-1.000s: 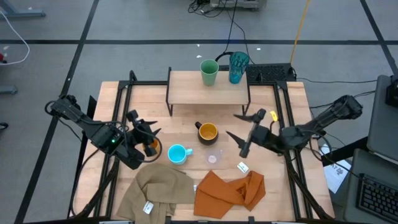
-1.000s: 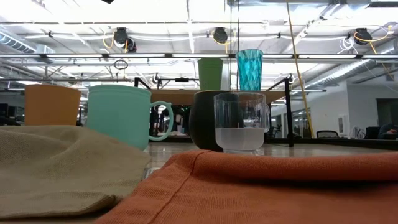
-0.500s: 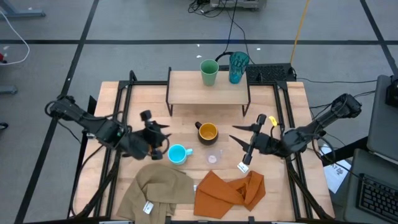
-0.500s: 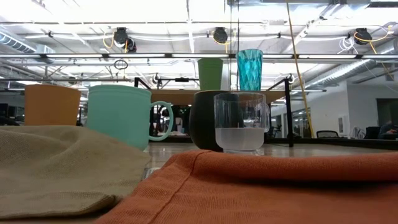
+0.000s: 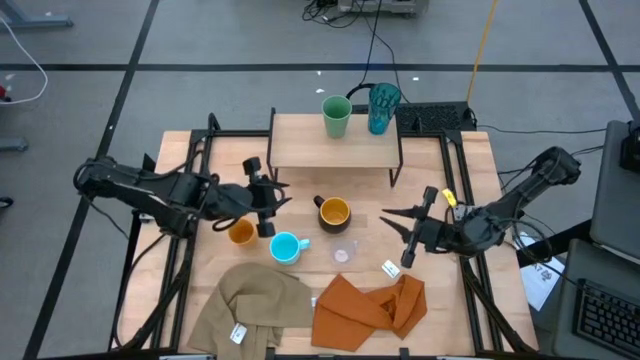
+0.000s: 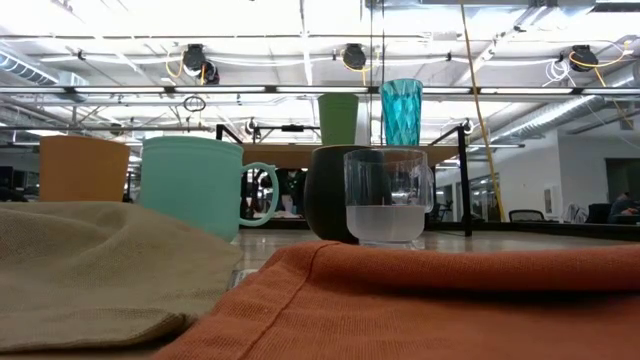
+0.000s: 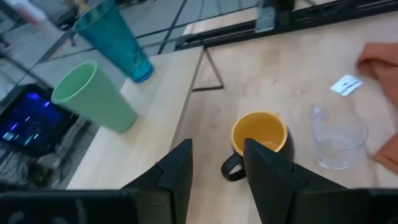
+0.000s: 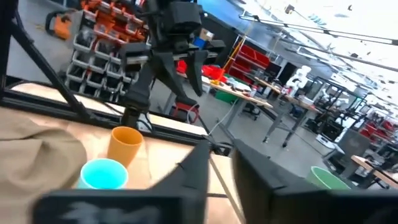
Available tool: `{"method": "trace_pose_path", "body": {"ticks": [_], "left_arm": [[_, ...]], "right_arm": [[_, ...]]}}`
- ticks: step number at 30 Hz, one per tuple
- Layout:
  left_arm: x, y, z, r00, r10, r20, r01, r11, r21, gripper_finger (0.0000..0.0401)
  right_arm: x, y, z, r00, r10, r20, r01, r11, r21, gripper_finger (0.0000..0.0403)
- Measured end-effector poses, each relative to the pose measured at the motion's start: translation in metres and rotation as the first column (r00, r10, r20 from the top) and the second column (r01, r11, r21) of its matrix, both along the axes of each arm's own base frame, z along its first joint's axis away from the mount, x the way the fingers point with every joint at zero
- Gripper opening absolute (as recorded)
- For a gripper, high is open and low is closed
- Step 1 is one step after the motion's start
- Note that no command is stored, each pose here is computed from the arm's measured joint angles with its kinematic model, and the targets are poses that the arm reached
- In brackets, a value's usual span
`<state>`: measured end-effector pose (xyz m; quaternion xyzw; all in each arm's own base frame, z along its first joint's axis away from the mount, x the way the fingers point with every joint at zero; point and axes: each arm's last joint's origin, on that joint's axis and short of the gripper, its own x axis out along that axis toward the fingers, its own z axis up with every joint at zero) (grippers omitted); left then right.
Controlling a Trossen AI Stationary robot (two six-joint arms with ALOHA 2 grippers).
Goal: Stack small to large cups/mugs on shelf
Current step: Put the black mug on the shelf
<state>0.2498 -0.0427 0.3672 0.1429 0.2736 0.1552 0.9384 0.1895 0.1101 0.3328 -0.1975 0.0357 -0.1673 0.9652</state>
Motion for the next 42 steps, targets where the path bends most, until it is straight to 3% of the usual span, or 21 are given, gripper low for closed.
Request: {"method": "trace_pose_path", "body": {"ticks": [3,10,16,22,25,29,35,42], "left_arm": [[0.006,0.004,0.002,0.998,-0.052,0.021,0.052,0.999,0.000,0.0143],[0.021,0.014,0.003,0.988,-0.138,0.070,0.141,0.989,-0.036,0.0143],[0.050,0.027,-0.026,0.944,-0.326,-0.039,0.319,0.938,-0.132,0.0143],[0.073,0.040,-0.054,0.933,-0.335,-0.130,0.318,0.938,-0.135,0.0143],[0.081,0.044,-0.067,0.916,-0.370,-0.154,0.341,0.921,-0.189,0.0143],[0.089,0.047,-0.078,0.890,-0.427,-0.163,0.383,0.891,-0.244,0.0143],[0.093,0.047,-0.083,0.880,-0.445,-0.167,0.401,0.884,-0.240,0.0147],[0.094,0.047,-0.083,0.879,-0.449,-0.159,0.406,0.880,-0.245,0.0211]], "right_arm": [[-0.008,0.001,0.002,1.000,0.009,-0.019,-0.009,1.000,-0.026,0.0009],[-0.018,0.000,-0.002,0.999,0.035,-0.012,-0.035,0.999,-0.016,0.0007],[-0.023,-0.004,-0.017,0.999,0.041,-0.023,-0.041,0.999,-0.001,0.0001],[-0.027,-0.007,-0.030,0.999,0.042,-0.024,-0.042,0.999,0.013,0.0000],[-0.028,-0.008,-0.034,0.999,0.045,-0.030,-0.044,0.999,0.015,0.0000],[-0.027,-0.006,-0.039,0.995,0.093,-0.039,-0.092,0.995,0.024,0.0011],[-0.027,-0.006,-0.040,0.994,0.095,-0.044,-0.094,0.995,0.026,0.0044],[-0.027,-0.006,-0.040,0.994,0.095,-0.045,-0.094,0.995,0.023,0.0069]]}}
